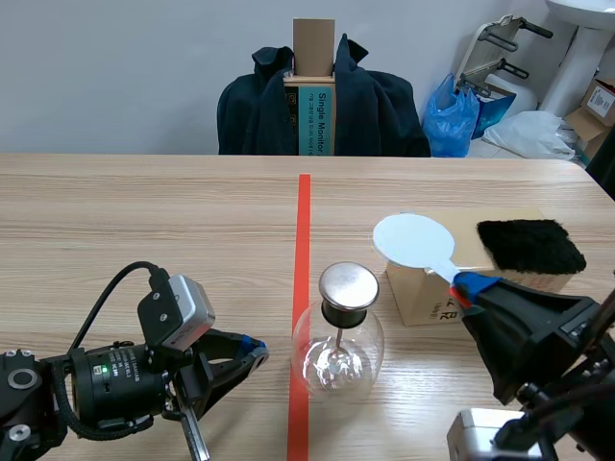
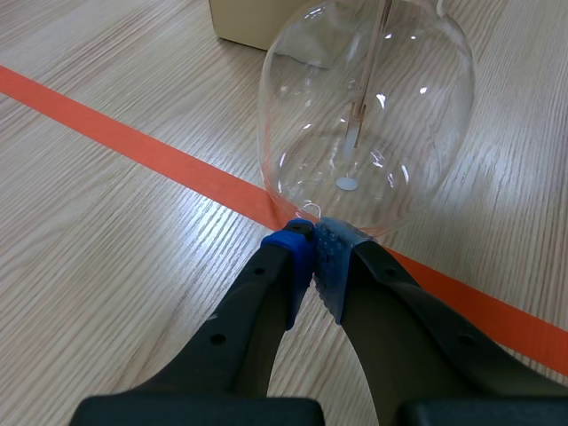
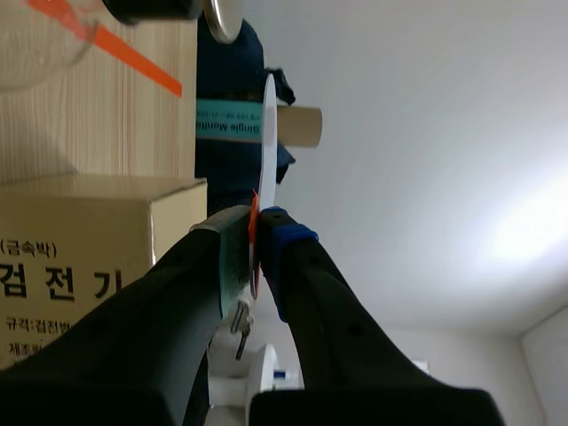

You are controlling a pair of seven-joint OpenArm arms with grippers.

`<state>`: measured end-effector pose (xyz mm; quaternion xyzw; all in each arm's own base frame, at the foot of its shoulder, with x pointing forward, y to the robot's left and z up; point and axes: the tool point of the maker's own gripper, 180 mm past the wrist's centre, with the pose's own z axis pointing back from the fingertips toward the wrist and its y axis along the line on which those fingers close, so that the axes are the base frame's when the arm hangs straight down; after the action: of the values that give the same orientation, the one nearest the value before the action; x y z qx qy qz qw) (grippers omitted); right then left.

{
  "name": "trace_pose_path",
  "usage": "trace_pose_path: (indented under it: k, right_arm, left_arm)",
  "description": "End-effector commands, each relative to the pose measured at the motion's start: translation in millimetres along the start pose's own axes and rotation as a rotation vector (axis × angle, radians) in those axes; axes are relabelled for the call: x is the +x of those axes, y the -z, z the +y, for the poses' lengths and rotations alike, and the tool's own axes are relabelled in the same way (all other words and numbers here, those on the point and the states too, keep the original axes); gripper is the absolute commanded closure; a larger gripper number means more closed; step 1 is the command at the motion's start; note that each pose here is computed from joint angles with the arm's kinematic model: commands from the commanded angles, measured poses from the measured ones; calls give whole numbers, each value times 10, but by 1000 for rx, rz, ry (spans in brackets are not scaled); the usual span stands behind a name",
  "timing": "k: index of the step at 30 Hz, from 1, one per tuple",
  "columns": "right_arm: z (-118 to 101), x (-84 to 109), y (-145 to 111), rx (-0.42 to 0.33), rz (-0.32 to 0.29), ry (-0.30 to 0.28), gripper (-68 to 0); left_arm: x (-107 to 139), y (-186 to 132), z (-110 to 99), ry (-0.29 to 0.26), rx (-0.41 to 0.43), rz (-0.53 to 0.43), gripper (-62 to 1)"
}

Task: Do the electroscope experiment.
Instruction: 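Move the plate toward and away from the electroscope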

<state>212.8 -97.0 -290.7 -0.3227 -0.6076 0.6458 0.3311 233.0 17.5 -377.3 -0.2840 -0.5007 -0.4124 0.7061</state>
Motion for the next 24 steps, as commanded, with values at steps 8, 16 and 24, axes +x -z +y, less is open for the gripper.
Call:
trace_pose_path:
  k: [8, 16, 24]
  right_arm:
    - [-134, -354, 2, -38, 171, -26, -8]
    - [-135, -453, -18, -39, 227, -25, -8]
    - [-131, -230, 20, -38, 101, -28, -8]
  left_arm:
    - [95, 12, 8, -9, 7, -39, -23]
    - [95, 12, 8, -9, 7, -39, -23]
    - [95, 12, 8, -9, 7, -39, -23]
